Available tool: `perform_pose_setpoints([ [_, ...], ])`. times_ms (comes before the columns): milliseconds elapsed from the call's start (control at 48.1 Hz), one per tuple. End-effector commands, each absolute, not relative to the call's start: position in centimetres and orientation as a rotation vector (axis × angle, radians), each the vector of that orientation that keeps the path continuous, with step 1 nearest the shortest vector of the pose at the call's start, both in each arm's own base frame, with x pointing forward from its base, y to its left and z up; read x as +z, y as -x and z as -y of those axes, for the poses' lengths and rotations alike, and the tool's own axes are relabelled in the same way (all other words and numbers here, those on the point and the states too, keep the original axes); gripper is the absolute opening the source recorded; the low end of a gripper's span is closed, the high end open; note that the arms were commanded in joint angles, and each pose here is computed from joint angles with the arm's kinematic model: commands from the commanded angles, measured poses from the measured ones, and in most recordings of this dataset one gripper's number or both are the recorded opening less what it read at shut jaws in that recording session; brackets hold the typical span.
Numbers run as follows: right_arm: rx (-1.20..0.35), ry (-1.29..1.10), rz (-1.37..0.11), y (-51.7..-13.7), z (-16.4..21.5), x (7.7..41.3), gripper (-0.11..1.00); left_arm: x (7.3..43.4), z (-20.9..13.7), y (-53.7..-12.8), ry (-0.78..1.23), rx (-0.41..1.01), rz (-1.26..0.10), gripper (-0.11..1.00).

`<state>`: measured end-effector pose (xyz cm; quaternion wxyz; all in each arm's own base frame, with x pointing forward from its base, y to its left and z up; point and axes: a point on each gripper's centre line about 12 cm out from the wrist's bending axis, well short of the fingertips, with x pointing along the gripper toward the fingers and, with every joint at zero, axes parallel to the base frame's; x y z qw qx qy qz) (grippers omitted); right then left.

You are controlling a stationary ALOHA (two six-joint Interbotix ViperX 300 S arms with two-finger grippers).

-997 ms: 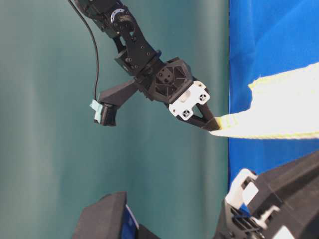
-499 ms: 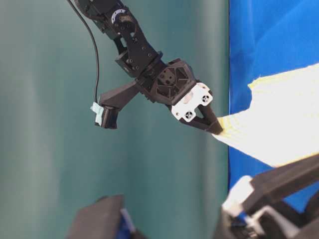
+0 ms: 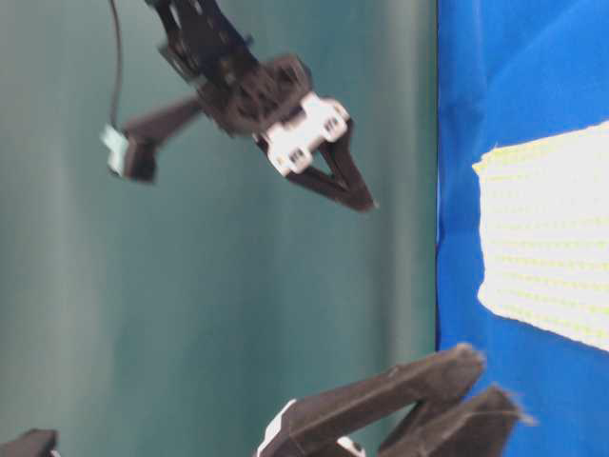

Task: Fold the yellow towel.
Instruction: 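Release the right gripper and move both grippers away, then move both grippers to the strip's far end corners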

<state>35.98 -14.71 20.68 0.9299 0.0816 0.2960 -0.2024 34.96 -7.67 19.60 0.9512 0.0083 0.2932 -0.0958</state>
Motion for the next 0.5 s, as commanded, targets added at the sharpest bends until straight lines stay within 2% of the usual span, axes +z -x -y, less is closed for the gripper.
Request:
perform_pose_setpoints([
  [0,-0.395,-0.164,-0.529,-34.6,13.5,22.8,0.56,20.9,6.2,-34.7,-0.004,-0.158,-0.558,0.42],
  [291,-0.280,-0.158,-0.431,-30.9,8.8,23.3,0.57,20.8,1.4,-32.9,0.031,-0.028,-0.538,0.42],
  [478,-0.222,-0.157,-0.414,-29.5,6.5,23.2,0.57,20.7,0.3,-31.2,0.040,0.004,-0.520,0.45],
])
